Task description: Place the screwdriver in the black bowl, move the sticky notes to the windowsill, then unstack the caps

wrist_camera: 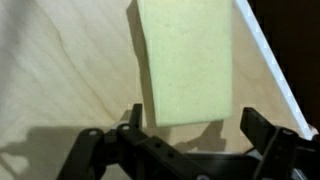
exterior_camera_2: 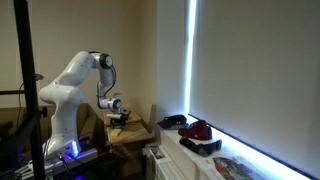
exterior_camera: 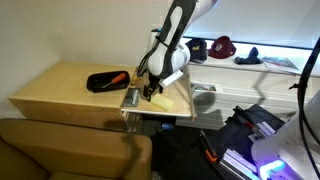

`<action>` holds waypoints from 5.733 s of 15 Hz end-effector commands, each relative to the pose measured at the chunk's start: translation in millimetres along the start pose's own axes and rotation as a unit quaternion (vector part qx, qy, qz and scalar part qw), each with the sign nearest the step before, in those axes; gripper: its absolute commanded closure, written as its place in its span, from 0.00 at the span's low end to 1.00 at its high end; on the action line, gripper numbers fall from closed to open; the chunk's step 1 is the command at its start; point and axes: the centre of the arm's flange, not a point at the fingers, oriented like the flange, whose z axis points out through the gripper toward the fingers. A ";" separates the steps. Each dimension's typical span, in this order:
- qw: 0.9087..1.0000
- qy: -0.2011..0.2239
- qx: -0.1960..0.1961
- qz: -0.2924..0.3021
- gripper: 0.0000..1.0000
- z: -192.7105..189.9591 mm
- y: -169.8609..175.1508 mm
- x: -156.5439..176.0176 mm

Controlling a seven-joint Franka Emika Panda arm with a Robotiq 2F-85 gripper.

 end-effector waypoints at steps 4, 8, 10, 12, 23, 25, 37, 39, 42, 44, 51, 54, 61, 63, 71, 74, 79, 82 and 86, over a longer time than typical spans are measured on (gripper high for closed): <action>1.000 -0.011 0.001 0.000 0.00 10.6 2.2 -8.8; 1.000 -0.020 0.014 0.000 0.40 22.9 2.7 -11.6; 1.000 -0.021 0.012 0.003 0.53 23.4 5.6 -13.0; 1.000 -0.018 0.008 0.008 0.58 20.8 10.8 -13.5; 0.997 0.020 0.005 0.076 0.94 -45.0 89.6 -55.9; 0.993 0.053 0.014 0.104 0.96 -69.4 114.4 -77.7; 0.963 0.163 -0.011 0.213 0.95 -118.9 169.9 -84.5; 0.939 0.194 -0.012 0.286 0.95 -129.4 247.8 -116.0; 0.904 0.225 -0.029 0.364 0.95 -161.7 312.7 -140.4; 0.873 0.251 -0.041 0.416 0.95 -185.2 366.6 -162.6; 0.858 0.260 -0.061 0.438 0.95 -196.5 390.9 -170.5; 0.808 0.267 -0.038 0.524 0.95 -159.0 371.0 -141.8; 0.686 0.274 -0.001 0.675 0.95 -159.9 448.6 -120.9; 0.643 0.284 0.002 0.712 0.95 -161.2 463.7 -129.6; 0.556 0.302 -0.002 0.774 0.95 -164.3 488.1 -150.8; 0.477 0.310 0.008 0.822 0.95 -176.5 515.9 -181.2; 0.347 0.312 -0.030 0.884 0.95 -181.5 551.4 -223.9; 0.293 0.302 -0.050 0.906 0.89 -174.7 565.6 -240.9; 0.246 0.302 -0.017 0.921 0.50 -174.1 569.9 -249.2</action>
